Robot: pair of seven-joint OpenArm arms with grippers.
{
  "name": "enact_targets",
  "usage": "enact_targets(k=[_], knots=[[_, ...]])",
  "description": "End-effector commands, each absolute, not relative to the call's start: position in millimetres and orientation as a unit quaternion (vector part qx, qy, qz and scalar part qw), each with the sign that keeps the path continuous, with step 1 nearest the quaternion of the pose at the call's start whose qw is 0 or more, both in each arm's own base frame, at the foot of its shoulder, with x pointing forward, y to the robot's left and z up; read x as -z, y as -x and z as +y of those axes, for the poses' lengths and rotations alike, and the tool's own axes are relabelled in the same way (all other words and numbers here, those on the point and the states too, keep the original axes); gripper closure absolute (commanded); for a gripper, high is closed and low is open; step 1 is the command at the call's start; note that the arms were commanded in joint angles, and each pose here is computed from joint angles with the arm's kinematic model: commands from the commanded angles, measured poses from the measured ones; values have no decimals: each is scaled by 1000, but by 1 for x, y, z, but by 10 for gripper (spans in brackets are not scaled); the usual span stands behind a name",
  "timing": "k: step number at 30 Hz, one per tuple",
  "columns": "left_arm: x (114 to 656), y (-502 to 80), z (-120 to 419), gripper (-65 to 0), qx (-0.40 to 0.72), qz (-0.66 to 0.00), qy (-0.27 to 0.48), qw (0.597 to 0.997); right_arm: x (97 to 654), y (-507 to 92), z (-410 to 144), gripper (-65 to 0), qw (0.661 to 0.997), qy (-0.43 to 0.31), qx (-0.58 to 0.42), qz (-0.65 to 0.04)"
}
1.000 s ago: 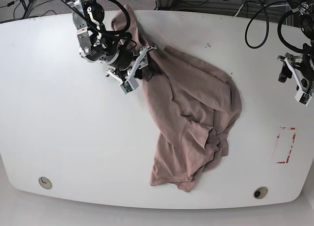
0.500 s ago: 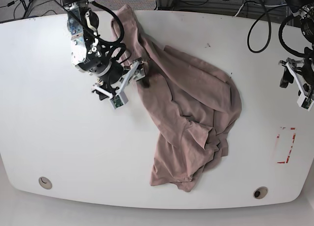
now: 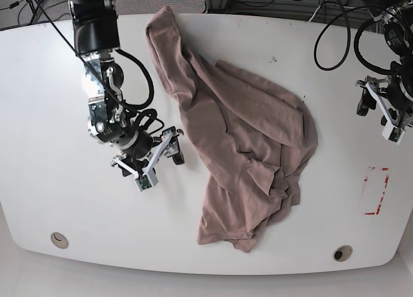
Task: Fold the T-shirt properly
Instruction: 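Release the fabric with the right gripper and move the left gripper onto the shirt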
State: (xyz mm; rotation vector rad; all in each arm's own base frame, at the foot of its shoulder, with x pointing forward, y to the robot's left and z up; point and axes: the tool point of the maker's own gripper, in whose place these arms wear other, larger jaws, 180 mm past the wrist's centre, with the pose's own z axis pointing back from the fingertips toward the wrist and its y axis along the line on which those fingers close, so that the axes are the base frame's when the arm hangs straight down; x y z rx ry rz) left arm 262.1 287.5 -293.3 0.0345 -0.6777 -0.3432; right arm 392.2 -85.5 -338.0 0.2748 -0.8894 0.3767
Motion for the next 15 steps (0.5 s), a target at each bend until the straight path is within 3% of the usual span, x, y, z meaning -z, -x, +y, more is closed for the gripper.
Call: enact_targets(k=[1, 15], knots=[[291, -267, 283, -388, 162, -343, -19, 925, 310, -417, -78, -445, 856, -142, -183, -462], [355, -268, 239, -389, 78, -282, 5, 956, 303, -432, -66, -445, 839, -156, -244, -461]])
